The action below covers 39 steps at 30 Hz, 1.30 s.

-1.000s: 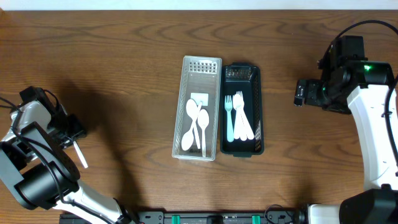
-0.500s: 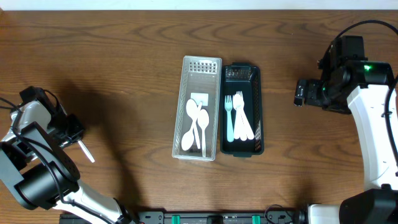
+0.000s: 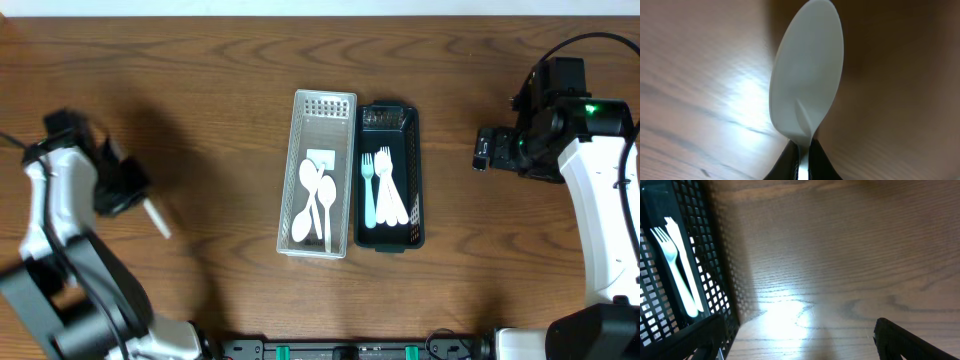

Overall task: Pack container
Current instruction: 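Place the last spoon into the clear basket and open the gripper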

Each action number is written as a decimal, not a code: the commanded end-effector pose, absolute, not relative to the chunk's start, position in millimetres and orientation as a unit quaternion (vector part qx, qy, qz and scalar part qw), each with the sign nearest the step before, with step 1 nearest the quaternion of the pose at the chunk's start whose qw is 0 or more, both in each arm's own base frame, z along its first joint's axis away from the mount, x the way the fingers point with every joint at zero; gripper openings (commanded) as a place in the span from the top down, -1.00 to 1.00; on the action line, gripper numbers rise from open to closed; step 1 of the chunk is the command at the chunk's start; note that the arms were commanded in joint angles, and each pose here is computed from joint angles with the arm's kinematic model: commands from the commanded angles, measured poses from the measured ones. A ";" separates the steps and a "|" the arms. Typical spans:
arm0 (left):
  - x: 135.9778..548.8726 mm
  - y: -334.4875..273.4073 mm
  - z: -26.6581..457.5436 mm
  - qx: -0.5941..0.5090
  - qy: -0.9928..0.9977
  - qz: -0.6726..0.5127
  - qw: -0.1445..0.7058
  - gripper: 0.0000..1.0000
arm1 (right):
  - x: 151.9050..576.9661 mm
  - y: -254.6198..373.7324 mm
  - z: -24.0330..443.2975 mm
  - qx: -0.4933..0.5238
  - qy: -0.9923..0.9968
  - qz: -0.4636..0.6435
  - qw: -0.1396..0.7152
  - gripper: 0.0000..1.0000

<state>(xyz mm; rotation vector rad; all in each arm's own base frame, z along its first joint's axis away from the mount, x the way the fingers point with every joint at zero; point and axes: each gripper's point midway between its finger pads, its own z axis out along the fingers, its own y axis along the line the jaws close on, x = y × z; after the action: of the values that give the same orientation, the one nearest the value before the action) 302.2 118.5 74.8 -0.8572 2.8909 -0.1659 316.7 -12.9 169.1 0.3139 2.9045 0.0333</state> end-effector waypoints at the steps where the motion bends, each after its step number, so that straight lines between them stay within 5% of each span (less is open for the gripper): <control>1: 328.4 58.0 147.9 -0.187 0.965 -0.073 0.170 0.88 | 318.3 -13.8 170.2 0.102 0.988 0.014 0.114 -0.94; 10: 310.8 -106.6 212.5 0.046 0.958 -0.096 0.267 0.89 | 318.5 -13.8 170.2 0.102 0.988 0.014 0.114 -0.95; 22: 313.9 -187.2 116.3 0.111 0.979 -0.083 0.150 0.86 | 317.0 -13.7 169.9 0.102 0.988 0.014 0.111 -0.95; 30: 312.2 -189.2 92.2 0.126 0.983 -0.069 0.118 0.17 | 317.2 -13.8 169.9 0.102 0.988 0.014 0.111 -0.95; 37: 320.1 -187.6 169.6 0.172 0.959 -0.079 0.211 -0.14 | 319.4 -13.9 170.4 0.102 0.988 0.014 0.116 -0.94; 39: 327.4 -172.4 202.4 0.168 0.948 -0.046 0.266 -0.43 | 321.9 -14.1 171.0 0.102 0.987 0.014 0.121 -0.93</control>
<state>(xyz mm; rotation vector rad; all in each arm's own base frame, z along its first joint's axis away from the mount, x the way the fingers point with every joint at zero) 310.1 -184.4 135.8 0.4501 2.7735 -0.2095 319.1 -13.0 169.7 0.3128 2.8947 0.0341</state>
